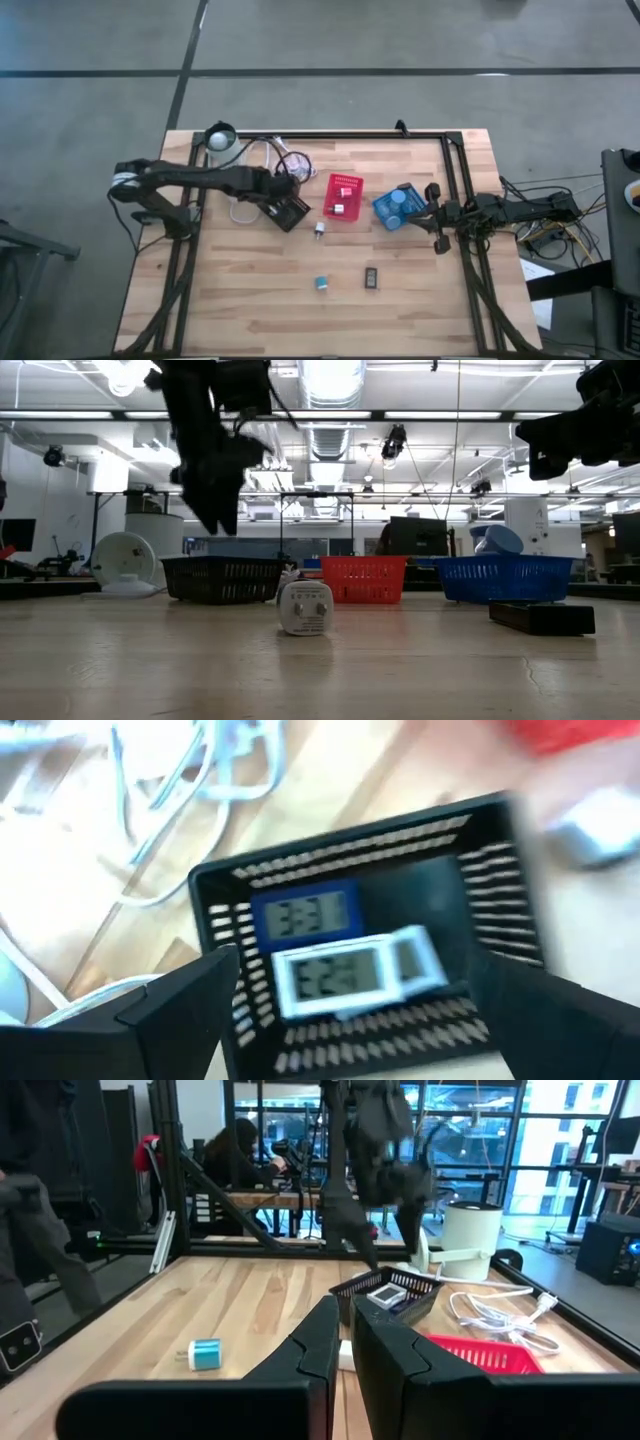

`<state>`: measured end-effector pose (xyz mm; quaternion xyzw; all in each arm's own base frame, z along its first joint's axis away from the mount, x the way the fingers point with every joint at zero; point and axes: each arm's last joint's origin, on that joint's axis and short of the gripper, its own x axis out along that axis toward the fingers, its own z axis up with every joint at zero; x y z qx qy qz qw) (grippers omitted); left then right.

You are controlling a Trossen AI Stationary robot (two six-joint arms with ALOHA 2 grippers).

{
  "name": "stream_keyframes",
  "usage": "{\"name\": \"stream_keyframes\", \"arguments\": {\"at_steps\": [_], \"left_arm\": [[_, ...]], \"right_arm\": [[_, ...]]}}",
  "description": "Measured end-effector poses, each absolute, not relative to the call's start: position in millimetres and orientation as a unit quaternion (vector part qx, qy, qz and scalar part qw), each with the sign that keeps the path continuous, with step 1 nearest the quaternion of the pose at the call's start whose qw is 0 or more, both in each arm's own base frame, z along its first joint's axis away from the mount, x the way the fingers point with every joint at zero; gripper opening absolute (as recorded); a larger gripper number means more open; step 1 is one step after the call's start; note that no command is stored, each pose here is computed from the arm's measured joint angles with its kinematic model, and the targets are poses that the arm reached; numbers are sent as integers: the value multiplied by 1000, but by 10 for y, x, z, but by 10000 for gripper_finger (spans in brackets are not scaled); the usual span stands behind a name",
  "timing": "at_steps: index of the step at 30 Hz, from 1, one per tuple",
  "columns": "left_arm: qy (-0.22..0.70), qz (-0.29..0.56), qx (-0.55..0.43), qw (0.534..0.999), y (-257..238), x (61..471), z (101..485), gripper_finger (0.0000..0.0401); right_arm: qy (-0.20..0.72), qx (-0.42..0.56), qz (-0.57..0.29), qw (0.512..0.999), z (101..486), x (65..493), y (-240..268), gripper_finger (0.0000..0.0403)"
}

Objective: Pick & Place Office items
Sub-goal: Put the blue charger adapter into the red basket

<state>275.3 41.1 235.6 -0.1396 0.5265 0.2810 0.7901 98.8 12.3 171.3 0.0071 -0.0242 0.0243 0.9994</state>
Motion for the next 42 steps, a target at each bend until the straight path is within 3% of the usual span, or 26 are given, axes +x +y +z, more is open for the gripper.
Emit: {"name": "stream_keyframes", "arguments": {"at_steps": [4,7,12,19,26,35,42], "left_arm": [[490,230,-135,830,313,2729,2774,388],[446,185,-117,868,191,2597,3106,355],[377,116,-111,912,2,2161,3459,222],[262,42,-68,962,-94,1622,3555,21],[109,-102,5,989,-142,1379,3223,5],[16,-154,23,988,-142,1432,2379,3],[-11,-148,20,989,5,1381,2093,2]], "right_arm": [[-21,12,25,999,1707,988,123,29],[-20,16,25,999,1705,988,123,29],[-18,28,25,999,1702,988,123,29],[-16,29,25,999,1699,988,123,29],[-16,33,25,999,1698,988,123,29],[-24,26,25,999,1712,988,123,29],[-34,12,24,999,1731,987,123,29]]}}
